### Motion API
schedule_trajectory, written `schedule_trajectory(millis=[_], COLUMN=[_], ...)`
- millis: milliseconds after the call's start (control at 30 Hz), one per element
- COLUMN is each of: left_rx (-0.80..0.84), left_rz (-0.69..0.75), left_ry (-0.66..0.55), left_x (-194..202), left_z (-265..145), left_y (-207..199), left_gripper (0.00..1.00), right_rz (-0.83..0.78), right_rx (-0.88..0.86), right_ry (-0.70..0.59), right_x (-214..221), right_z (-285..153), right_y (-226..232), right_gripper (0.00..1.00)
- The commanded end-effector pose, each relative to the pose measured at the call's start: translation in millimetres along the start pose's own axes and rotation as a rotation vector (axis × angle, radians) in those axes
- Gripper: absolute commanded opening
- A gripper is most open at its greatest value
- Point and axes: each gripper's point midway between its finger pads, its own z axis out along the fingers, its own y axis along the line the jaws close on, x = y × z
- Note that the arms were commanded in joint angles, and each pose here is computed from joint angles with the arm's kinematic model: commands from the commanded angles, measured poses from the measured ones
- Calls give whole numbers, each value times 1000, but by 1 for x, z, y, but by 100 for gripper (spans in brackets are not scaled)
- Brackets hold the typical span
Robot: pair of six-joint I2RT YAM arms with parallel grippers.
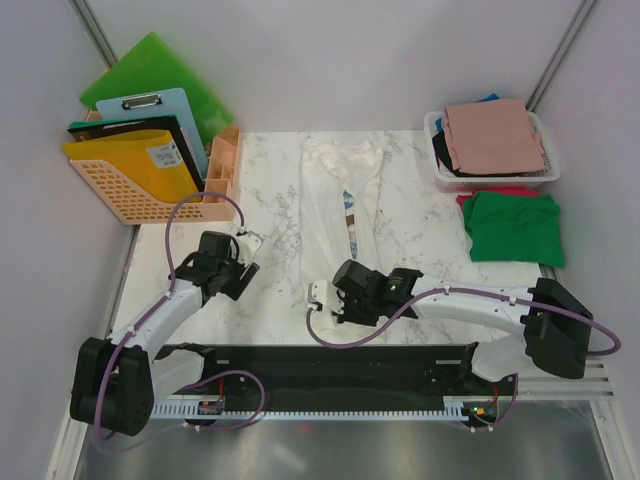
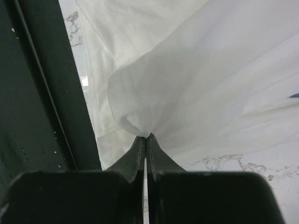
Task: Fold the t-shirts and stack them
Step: Fold the tshirt
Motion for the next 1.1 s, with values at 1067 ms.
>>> schedule_trajectory(millis=[1067], left_rx=[-117], left_rz=[13], left_ry=[-51], left_x=[-18], left_z=[-7], left_y=[26], left_gripper=[77], right_rz=[-172], right_rx=[-21], right_ry=[-217], right_x=[-142], right_z=[20], right_y=[27], right_gripper=[0])
